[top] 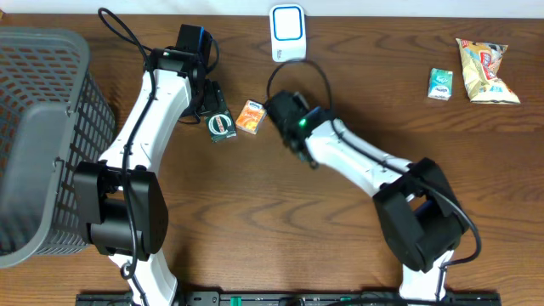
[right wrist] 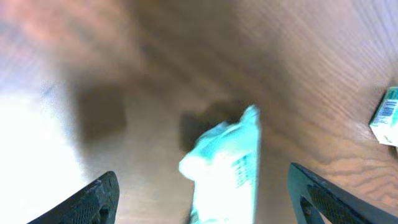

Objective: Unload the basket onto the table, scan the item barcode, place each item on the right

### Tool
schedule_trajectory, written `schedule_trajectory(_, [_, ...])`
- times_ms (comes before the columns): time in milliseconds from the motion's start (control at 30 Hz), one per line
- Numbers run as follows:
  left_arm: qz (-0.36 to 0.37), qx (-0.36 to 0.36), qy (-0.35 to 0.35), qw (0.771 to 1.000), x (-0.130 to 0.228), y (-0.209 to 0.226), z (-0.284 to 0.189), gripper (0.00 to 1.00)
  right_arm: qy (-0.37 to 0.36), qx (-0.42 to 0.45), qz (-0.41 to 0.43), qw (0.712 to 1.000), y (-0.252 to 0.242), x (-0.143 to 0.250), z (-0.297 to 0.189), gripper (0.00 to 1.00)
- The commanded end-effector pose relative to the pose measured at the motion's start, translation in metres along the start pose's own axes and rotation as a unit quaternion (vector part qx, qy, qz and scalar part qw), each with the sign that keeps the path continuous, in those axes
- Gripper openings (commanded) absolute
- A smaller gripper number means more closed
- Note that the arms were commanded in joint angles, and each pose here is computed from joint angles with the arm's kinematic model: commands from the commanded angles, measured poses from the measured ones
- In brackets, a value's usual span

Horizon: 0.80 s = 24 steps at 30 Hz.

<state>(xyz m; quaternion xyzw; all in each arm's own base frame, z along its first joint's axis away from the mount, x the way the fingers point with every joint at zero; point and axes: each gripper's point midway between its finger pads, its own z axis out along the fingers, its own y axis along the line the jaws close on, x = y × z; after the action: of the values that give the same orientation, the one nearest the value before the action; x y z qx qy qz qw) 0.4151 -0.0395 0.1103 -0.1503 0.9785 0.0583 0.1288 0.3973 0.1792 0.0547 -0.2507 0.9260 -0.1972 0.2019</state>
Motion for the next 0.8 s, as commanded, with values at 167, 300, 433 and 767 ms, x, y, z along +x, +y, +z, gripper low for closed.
schedule_trajectory(167, [0.003, -0.002, -0.007, 1.0, -0.003, 0.001, -0.004, 0.98, 0.057, -0.268, 0.045, 0.961, -0.002, 0.031, 0.019, 0.7])
schedule_trajectory(300, [0.003, -0.002, -0.007, 1.0, -0.003, 0.001, -0.004, 0.98, 0.081, -0.261, 0.071, 0.959, -0.019, 0.049, 0.032, 0.54])
schedule_trajectory(433, [0.003, -0.002, -0.007, 1.0, -0.003, 0.001, -0.004, 0.98, 0.093, -0.262, 0.073, 0.958, -0.017, 0.06, 0.038, 0.52])
schedule_trajectory(767, [0.003, -0.002, -0.007, 1.0, -0.003, 0.001, -0.004, 0.98, 0.059, -0.242, 0.1, 0.963, -0.017, 0.047, 0.05, 0.01])
